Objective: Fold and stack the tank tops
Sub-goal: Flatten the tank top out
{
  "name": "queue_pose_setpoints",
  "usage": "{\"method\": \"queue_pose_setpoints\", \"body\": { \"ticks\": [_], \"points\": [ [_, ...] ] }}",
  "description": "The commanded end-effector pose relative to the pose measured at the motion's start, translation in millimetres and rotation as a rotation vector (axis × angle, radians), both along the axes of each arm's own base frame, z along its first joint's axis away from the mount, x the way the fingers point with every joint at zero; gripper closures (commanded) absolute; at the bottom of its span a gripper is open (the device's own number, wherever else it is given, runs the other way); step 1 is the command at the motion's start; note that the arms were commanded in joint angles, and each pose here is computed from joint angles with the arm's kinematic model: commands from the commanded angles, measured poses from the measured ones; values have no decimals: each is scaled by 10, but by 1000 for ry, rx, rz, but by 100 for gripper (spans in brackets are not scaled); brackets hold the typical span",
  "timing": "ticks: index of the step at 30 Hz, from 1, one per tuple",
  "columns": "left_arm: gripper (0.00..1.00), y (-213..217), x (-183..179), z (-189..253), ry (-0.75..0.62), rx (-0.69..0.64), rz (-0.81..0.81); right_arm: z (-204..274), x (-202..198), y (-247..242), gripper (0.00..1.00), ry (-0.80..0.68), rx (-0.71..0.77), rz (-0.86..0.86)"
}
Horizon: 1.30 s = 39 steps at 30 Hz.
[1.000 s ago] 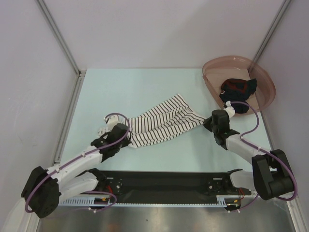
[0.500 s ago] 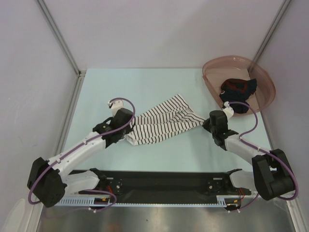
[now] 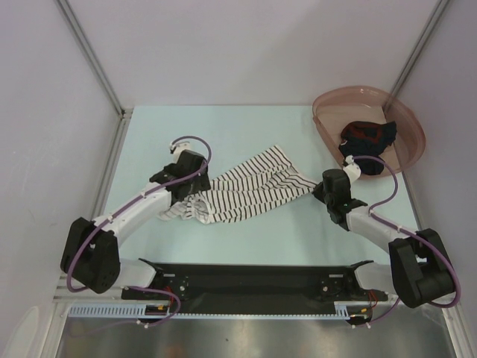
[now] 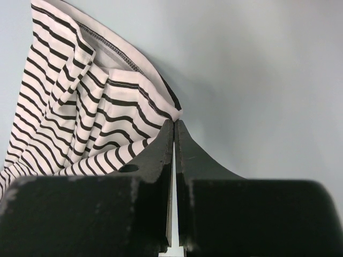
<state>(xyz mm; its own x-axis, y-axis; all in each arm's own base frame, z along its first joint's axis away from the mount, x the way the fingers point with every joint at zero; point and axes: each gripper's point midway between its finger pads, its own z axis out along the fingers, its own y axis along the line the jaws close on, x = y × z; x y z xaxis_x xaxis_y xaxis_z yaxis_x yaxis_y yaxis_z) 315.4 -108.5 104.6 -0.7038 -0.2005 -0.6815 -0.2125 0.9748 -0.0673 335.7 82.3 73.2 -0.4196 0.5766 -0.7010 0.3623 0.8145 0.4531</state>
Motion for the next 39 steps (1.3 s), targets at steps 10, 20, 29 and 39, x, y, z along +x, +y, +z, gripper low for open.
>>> {"method": "queue_pose_setpoints", "body": {
  "ticks": [10,20,29,39],
  "points": [
    [27,-495,-511,343,-95,-199,-214,118,130,-13,100,-30,-23,-22],
    [30,-715,-579,-120,19,-224,-316,121,134,-4,100,-30,-25,-18],
    [45,-742,-572,-324,81,-199,-320,123,138,8,100,-28,-25,-13],
    [48,-660,-591,-490,129,-153,-283,121,145,8,100,-25,-26,-13]
  ]
}}
